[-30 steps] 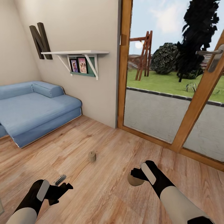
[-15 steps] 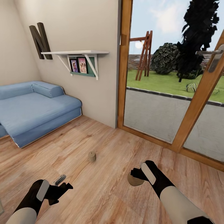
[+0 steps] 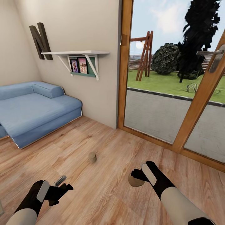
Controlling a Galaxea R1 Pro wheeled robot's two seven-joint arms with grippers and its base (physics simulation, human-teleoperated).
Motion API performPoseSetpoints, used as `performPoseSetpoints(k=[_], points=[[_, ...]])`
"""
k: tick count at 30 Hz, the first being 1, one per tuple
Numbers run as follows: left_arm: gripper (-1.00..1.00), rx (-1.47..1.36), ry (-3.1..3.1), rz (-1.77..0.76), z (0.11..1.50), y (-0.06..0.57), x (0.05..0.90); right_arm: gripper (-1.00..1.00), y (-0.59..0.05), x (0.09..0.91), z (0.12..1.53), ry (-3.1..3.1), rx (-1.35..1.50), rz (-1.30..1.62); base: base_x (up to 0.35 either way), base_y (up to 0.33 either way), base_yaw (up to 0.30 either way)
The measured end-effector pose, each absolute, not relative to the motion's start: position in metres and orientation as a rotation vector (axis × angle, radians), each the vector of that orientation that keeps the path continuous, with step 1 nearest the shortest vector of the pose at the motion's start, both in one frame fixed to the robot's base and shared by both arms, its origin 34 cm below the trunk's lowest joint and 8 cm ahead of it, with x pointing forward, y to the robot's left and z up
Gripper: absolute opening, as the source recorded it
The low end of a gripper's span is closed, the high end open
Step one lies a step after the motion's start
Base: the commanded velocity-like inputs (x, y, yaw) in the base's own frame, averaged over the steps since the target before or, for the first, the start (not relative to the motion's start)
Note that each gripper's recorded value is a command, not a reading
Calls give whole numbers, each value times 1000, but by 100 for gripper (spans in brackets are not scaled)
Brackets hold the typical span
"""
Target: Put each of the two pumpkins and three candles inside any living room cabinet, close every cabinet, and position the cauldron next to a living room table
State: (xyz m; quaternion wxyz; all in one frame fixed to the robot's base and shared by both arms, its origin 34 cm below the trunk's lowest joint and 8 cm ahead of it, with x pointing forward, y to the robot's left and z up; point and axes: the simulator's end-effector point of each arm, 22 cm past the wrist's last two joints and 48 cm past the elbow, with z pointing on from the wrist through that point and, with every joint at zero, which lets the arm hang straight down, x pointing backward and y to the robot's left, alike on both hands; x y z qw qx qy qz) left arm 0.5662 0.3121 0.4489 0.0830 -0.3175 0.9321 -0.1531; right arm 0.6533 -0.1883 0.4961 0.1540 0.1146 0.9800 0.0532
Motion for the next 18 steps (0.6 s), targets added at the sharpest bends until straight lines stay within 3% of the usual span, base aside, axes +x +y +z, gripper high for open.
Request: performPoseSetpoints(k=[9,18], points=[[100,-947,2784,-457,449,311,566,-100,-188,653,496,2809,329,153,9,0,0],[100,-946,2784,-456,449,311,566,-100,-188,653,496,2809,329,153,227,4,0]])
